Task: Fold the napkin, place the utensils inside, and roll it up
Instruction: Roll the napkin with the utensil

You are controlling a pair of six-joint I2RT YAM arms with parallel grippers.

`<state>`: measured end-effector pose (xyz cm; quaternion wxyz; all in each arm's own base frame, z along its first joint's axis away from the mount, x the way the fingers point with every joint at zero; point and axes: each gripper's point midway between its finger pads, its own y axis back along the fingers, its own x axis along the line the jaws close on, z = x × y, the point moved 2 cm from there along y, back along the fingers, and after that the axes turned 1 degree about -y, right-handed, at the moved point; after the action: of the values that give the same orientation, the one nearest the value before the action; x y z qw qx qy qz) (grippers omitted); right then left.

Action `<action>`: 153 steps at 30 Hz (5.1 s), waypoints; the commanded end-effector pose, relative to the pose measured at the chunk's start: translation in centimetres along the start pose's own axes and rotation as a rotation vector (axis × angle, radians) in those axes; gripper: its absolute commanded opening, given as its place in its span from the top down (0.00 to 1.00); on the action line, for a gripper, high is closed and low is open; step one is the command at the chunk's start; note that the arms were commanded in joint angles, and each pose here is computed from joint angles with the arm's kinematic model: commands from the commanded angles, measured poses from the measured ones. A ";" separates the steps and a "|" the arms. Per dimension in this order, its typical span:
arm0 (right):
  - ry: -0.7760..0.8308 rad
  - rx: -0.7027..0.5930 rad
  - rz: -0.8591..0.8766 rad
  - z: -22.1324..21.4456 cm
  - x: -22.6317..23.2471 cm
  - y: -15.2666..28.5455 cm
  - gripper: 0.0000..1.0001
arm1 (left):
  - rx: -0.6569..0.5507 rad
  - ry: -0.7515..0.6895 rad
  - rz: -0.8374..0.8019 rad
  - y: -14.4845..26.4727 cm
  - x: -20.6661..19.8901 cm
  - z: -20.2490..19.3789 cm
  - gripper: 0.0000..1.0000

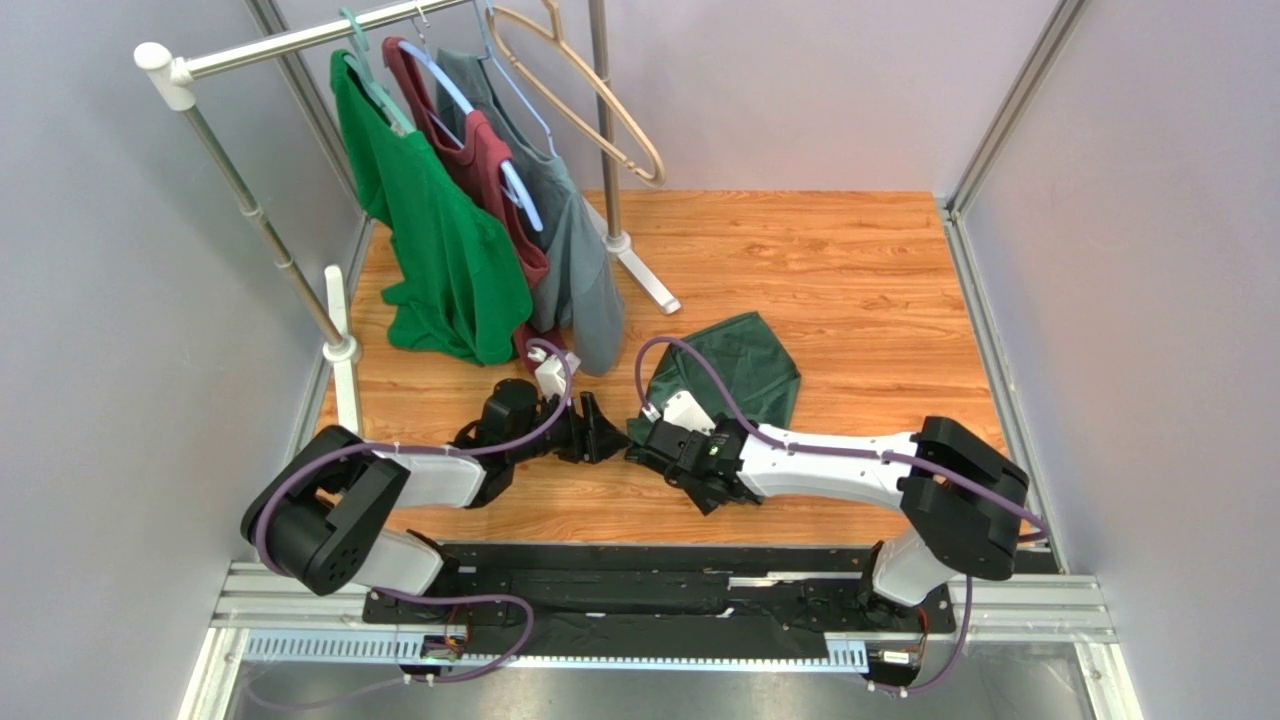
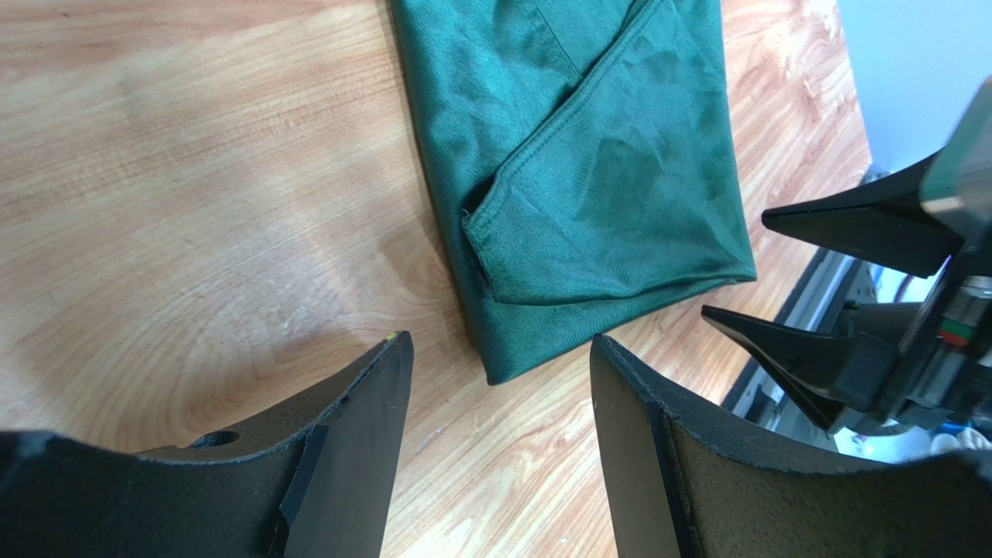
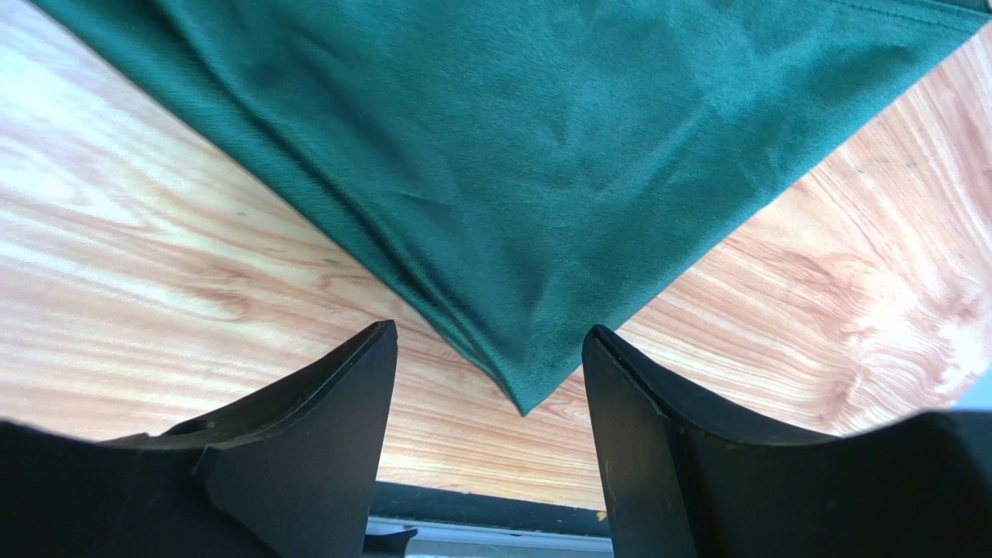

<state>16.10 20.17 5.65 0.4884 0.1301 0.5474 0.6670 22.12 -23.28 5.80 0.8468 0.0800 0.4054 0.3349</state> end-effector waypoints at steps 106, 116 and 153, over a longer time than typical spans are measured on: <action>-0.134 -0.017 0.701 5.2 3.7 -1.7 1.00 | -0.053 -0.069 0.057 -1.7 -2.6 3.9 0.30; -0.112 0.010 0.901 5.0 5.2 -0.3 1.00 | -0.120 -0.418 -0.211 0.8 -6.5 4.4 0.29; -0.139 -0.065 0.571 6.9 3.0 0.4 0.65 | -0.025 -0.022 0.182 -2.2 -0.2 4.7 0.29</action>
<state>18.60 25.71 4.28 0.2836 0.3450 0.4613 0.7667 25.83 -24.62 7.60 0.8335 0.1296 0.3581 0.4003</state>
